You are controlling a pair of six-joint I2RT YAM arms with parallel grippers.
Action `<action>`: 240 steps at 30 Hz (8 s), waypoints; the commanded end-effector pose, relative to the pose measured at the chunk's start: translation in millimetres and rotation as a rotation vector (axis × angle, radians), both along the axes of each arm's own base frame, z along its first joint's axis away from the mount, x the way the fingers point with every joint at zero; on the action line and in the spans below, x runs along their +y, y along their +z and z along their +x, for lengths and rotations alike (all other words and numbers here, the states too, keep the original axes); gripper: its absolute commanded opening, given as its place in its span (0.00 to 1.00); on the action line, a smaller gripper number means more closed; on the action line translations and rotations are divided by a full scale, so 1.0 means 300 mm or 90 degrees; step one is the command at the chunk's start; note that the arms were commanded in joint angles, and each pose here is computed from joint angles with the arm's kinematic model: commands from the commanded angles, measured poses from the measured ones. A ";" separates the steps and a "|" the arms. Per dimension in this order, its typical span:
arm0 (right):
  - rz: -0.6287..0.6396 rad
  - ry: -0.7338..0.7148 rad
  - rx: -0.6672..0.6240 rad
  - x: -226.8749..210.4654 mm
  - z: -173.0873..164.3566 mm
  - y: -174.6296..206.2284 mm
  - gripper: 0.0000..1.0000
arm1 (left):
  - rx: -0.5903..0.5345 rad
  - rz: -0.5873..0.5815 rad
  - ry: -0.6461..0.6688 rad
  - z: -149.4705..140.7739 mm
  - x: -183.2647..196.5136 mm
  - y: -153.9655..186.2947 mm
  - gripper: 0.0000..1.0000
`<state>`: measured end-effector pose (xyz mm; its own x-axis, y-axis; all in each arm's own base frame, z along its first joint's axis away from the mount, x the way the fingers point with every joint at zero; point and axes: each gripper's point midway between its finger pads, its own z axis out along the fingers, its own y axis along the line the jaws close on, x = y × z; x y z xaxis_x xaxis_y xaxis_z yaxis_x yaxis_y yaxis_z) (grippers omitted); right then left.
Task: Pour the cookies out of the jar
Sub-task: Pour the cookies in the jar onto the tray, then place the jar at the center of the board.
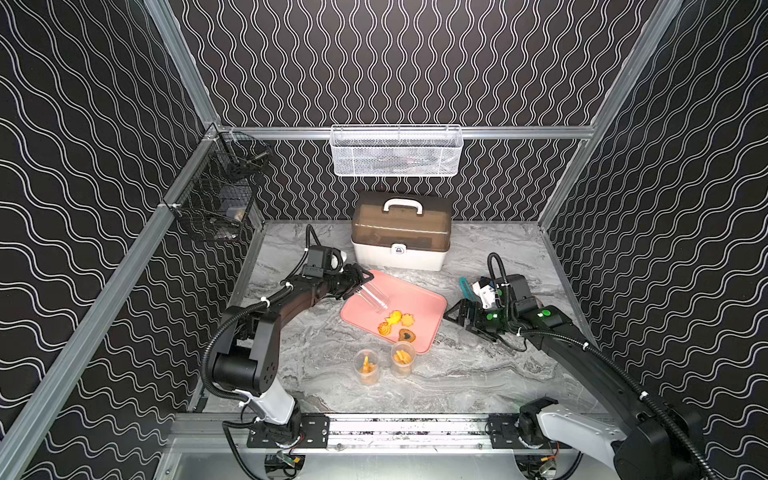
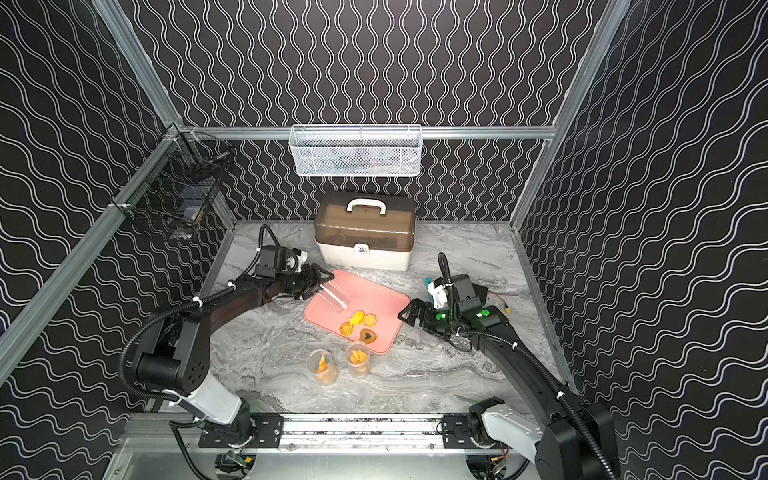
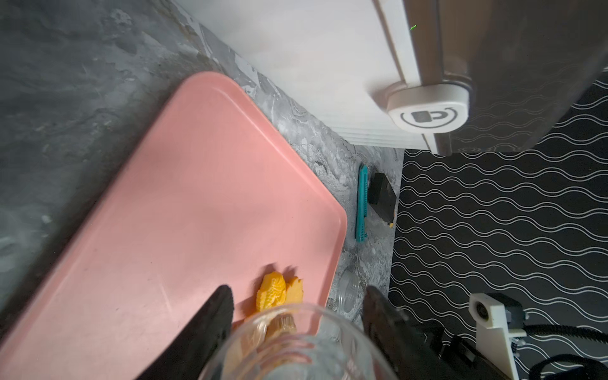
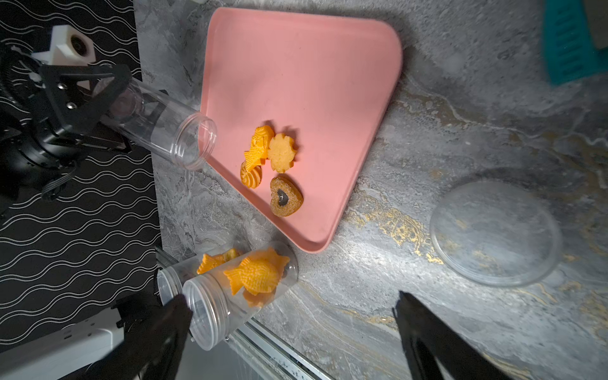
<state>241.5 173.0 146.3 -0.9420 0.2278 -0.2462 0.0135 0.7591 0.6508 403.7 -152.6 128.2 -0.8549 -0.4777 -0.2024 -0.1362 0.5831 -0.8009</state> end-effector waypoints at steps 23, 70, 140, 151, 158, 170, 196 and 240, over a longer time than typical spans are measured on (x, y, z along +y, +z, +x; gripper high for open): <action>-0.018 -0.013 0.009 -0.014 0.001 -0.015 1.00 | -0.049 -0.021 -0.005 -0.019 0.000 0.118 0.59; 0.046 0.029 -0.033 0.049 0.028 0.219 1.00 | -0.104 -0.442 0.087 -0.285 -0.016 0.613 0.60; 0.316 0.183 -0.218 0.563 -0.048 0.740 0.82 | -0.135 -0.484 0.036 -0.329 -0.125 0.782 0.62; 0.317 0.183 -0.218 0.567 -0.044 0.737 0.74 | -0.132 -0.479 0.032 -0.328 -0.132 0.778 0.63; 0.317 0.179 -0.221 0.564 -0.042 0.737 0.70 | -0.130 -0.477 0.033 -0.329 -0.132 0.770 0.64; 0.319 0.160 -0.239 0.557 -0.025 0.755 0.78 | -0.128 -0.470 0.030 -0.333 -0.138 0.763 0.64; 0.322 0.154 -0.235 0.557 -0.021 0.745 0.65 | -0.124 -0.467 0.032 -0.338 -0.139 0.755 0.76; 0.251 0.106 -0.243 0.487 -0.001 0.716 0.65 | -0.146 -0.391 0.008 -0.368 -0.142 0.766 0.99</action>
